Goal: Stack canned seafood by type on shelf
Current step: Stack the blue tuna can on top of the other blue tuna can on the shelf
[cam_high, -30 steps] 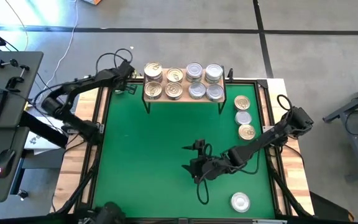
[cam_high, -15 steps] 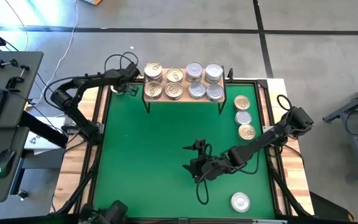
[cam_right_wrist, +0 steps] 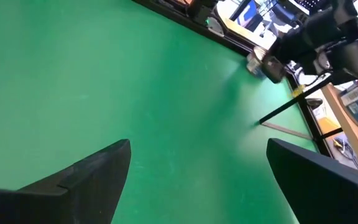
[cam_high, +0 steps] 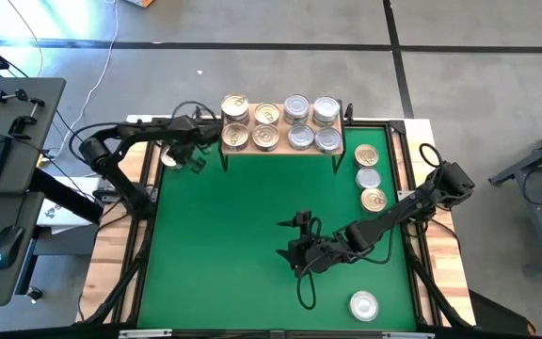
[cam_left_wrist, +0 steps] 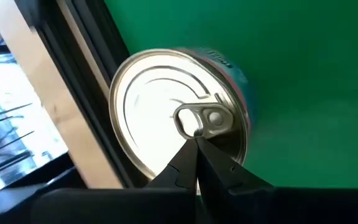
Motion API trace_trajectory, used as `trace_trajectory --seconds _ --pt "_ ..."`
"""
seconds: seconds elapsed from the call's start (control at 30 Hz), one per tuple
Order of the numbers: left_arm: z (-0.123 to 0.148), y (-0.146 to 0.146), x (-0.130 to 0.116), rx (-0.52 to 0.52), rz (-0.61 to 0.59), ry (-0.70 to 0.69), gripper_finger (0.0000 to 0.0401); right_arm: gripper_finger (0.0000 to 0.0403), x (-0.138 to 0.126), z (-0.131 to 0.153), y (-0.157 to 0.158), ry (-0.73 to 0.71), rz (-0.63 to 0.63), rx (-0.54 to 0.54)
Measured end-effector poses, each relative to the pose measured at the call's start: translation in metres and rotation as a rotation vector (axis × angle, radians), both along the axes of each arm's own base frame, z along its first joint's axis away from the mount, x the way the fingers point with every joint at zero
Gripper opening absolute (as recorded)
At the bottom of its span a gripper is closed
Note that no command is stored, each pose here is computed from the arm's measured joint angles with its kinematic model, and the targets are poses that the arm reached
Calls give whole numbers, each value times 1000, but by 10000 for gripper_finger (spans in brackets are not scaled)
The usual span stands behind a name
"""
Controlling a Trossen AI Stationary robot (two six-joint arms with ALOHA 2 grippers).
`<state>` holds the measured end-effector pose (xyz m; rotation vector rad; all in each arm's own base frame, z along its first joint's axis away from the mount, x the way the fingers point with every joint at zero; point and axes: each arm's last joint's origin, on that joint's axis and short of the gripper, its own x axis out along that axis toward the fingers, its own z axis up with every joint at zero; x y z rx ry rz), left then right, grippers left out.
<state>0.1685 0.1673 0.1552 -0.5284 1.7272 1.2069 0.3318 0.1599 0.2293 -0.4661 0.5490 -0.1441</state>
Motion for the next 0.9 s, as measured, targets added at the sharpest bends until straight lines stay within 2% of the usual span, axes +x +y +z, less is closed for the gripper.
trace_trajectory --seconds 0.23,0.57,0.7,0.9 --pt "2 -26 14 -33 -34 25 0 369 -3 0 5 1 15 0" --pt "4 -42 18 -82 -26 36 0 369 -4 0 9 4 27 -3" --pt "3 -46 11 -76 -19 25 0 369 -5 -1 8 10 23 -1" --pt "-3 -70 -22 -85 16 40 0 369 -6 -3 8 26 11 7"
